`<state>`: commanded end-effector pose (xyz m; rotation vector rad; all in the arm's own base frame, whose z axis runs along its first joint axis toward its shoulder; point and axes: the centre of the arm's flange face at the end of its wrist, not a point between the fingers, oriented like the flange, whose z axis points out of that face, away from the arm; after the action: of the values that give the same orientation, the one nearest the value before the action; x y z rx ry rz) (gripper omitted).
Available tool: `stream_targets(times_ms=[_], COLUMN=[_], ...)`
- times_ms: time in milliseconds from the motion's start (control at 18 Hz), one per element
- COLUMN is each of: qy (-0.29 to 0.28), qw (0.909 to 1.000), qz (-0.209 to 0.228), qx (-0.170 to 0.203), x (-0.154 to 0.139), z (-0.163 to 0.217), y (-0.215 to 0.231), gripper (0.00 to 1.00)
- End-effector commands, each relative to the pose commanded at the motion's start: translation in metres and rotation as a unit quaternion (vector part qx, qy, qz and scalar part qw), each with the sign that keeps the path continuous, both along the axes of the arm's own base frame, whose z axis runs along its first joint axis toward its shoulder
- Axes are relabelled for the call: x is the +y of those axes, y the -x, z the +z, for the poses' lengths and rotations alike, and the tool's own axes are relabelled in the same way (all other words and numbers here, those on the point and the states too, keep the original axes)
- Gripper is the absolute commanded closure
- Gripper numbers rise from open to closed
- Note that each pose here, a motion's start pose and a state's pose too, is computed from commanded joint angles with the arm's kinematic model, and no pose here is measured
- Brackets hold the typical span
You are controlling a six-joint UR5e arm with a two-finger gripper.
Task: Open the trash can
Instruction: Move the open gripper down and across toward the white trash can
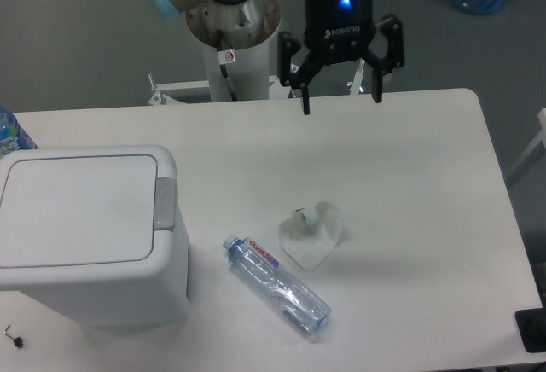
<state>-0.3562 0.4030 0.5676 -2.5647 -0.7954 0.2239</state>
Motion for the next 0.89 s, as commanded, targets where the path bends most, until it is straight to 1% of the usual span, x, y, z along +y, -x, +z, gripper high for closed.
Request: stream_targets(times_ms=[444, 722, 889], qy=[-0.002, 0.000, -0.011], qw=[0.9999, 0.9999, 0.9999], qz=[0.006, -0.009, -0.005], qx=[-0.008, -0.013, -0.005], x=[0.006, 0.024, 0.032], z=[-0.003, -0.009, -0.012], y=[-0.004, -0.008, -0.005], gripper=[0.00, 0.00, 0.00])
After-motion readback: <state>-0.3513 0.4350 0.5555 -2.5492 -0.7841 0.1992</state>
